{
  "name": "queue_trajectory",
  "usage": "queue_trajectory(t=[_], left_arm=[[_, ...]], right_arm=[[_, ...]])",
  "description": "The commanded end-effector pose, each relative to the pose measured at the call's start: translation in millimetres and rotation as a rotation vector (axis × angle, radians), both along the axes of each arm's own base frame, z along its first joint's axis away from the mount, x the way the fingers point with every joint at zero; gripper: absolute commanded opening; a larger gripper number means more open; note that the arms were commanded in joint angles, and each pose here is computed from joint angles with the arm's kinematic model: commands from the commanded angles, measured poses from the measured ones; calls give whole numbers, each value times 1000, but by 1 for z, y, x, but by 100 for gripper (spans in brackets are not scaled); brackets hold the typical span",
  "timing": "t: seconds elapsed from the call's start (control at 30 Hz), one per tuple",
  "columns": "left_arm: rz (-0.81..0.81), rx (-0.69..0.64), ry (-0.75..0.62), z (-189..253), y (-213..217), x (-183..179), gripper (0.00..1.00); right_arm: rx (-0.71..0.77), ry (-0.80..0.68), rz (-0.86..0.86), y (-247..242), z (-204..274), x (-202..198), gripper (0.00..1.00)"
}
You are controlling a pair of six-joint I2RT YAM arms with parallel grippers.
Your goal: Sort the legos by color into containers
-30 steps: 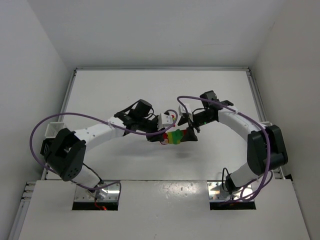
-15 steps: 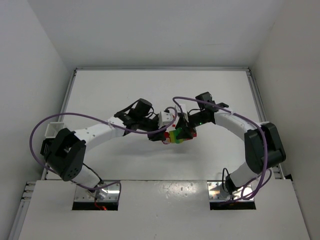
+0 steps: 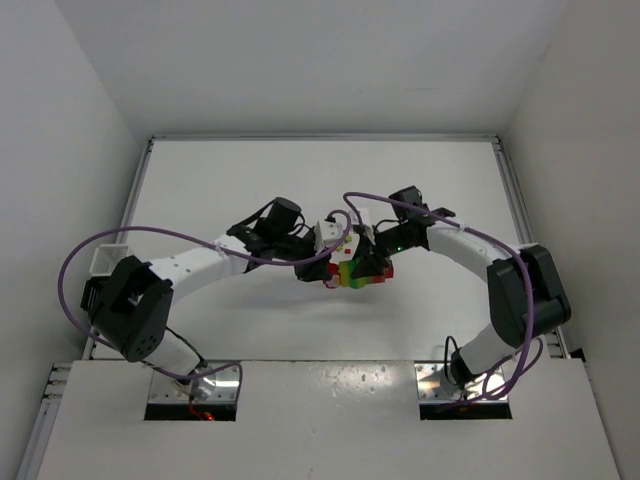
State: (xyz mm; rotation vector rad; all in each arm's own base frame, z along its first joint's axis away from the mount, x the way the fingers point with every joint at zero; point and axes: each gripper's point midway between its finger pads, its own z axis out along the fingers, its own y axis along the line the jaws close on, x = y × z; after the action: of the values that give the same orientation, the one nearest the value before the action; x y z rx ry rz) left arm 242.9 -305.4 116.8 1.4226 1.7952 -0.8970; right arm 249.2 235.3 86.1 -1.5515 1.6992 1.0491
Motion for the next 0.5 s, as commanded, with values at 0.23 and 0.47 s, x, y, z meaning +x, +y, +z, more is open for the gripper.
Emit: queue_trajectory(t=[0.23, 0.47], left_arm=[[-63, -111, 1, 18, -13, -9, 50], [-19, -106, 7, 13, -9, 0, 30]], right_arm=[[73, -31, -10, 15, 18, 15, 0], [64, -34, -16, 14, 16, 16, 0]])
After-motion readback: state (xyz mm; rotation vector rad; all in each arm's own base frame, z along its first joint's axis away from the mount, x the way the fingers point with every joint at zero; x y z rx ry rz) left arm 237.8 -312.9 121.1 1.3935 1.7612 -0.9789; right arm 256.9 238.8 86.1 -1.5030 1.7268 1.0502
